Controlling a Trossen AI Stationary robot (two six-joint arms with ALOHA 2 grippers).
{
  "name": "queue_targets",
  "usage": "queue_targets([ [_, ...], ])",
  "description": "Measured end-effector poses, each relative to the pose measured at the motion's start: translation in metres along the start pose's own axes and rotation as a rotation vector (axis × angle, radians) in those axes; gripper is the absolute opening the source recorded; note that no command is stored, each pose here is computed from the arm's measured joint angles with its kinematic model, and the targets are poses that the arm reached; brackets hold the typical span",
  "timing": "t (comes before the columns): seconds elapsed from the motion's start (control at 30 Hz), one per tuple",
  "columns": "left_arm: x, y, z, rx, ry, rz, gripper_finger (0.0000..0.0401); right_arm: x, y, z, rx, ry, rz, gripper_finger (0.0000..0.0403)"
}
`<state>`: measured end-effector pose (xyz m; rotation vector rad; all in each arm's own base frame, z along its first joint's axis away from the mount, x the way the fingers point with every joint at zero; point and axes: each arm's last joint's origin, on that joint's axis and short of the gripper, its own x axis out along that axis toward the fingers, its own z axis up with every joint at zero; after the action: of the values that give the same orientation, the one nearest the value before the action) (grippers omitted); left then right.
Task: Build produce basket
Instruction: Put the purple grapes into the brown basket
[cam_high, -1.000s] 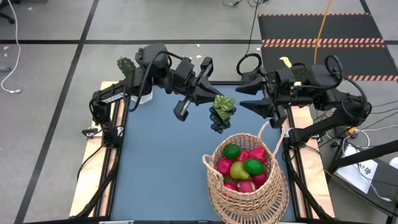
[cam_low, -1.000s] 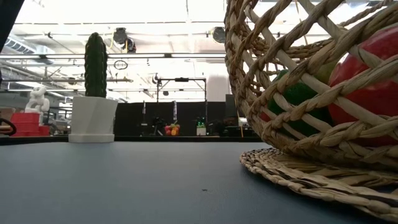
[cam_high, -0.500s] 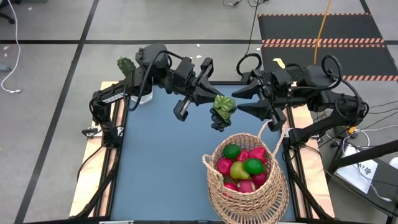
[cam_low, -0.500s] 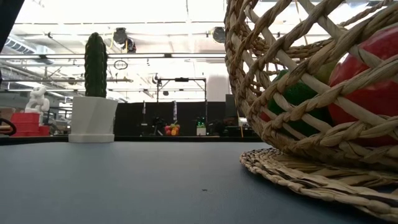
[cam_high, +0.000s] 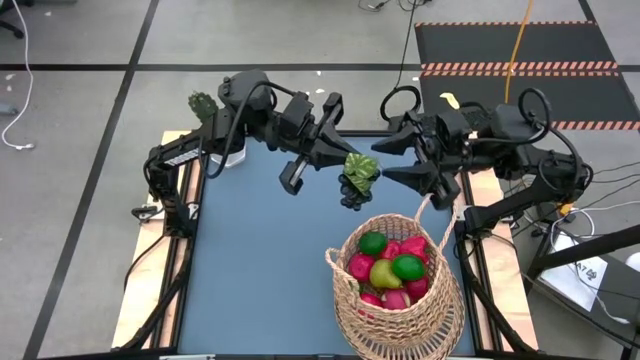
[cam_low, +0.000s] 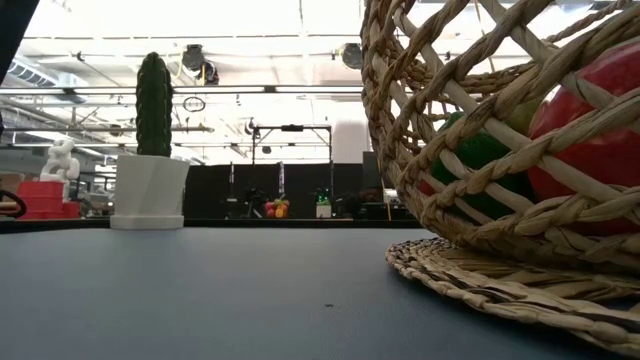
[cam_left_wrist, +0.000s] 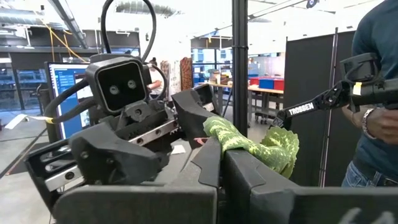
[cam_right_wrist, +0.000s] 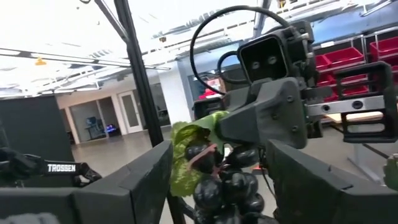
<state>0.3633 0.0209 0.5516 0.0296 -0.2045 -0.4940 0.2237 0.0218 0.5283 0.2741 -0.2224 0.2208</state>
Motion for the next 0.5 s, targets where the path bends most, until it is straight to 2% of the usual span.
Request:
queue_targets([
  [0.2,0.0000,0.0004,0.0000,0.002,-0.001,0.014,0.0008,0.0028,-0.0009,-0.0023,-0.002,0.008,-0.002,0.0236],
  [0.5,-0.0001,0.0007,-0.0001,0.002,0.000,0.020,0.0009,0.0044,-0.0014,-0.0035,-0.002,0.012,-0.003,0.0131],
])
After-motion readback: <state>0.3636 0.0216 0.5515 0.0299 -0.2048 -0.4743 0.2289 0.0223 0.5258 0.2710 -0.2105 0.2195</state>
